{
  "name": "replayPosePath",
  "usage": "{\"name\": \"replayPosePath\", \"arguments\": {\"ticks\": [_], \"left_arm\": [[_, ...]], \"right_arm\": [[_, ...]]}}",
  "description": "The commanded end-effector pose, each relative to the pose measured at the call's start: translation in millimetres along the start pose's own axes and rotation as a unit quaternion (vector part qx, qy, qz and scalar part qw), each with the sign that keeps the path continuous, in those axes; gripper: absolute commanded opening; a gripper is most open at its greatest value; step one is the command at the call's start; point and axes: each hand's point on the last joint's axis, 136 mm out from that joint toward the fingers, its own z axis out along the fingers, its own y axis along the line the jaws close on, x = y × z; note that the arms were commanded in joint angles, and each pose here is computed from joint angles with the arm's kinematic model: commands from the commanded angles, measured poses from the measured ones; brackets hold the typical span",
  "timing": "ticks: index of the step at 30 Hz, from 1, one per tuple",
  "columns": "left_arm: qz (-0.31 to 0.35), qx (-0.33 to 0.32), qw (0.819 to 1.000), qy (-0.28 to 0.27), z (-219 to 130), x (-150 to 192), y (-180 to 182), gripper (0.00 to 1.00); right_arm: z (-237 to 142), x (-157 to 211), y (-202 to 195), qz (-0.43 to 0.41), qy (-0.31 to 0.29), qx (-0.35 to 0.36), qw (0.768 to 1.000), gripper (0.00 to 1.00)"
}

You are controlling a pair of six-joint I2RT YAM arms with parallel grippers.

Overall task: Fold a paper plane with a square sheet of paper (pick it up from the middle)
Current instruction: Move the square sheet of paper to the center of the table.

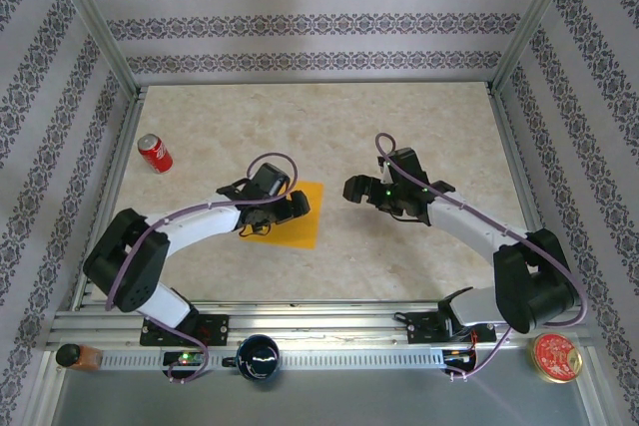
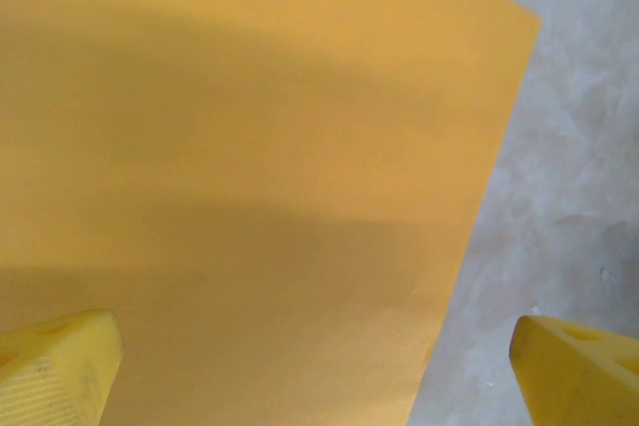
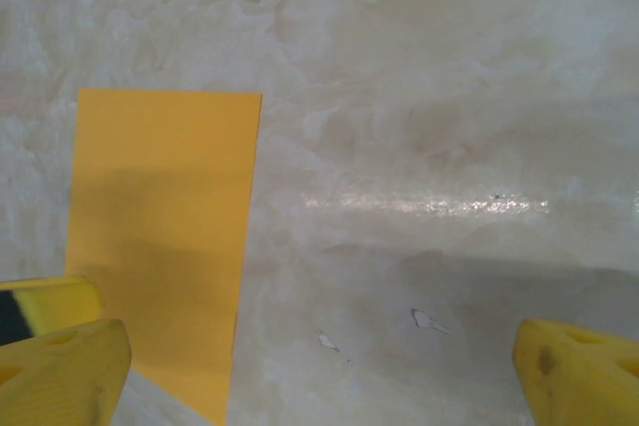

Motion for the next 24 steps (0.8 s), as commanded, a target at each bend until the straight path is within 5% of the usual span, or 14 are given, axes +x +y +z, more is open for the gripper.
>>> {"name": "replayPosePath", "arguments": {"ticks": [1, 6, 8, 11, 16, 24], "left_arm": [[0.063, -0.066, 0.995, -0.037, -23, -23, 11, 0.99], [0.157, -0.080, 0.982, -0.069, -34, -45, 6, 0.99], [0.182, -0.035, 0.981, -0.057, -31, -42, -2, 0.99], [0.174, -0.003, 0.985, -0.002, -23, -35, -1, 0.98], [0.168, -0.066, 0.980, 0.078, -2, -23, 18, 0.87], [0.146, -0.113, 0.977, 0.107, 21, -15, 27, 0.81]], "right_arm": [[-6, -2, 6, -0.001, -0.010, 0.000, 1.000, 0.98], [-6, -7, 15, -0.006, -0.014, -0.006, 1.000, 0.98], [-4, -8, 18, -0.009, -0.015, -0.006, 1.000, 0.98], [-2, -8, 20, -0.012, -0.012, -0.005, 1.000, 0.98], [1, -7, 24, -0.011, -0.010, -0.005, 1.000, 0.98], [0, -11, 30, -0.002, -0.020, -0.016, 1.000, 0.98]]}}
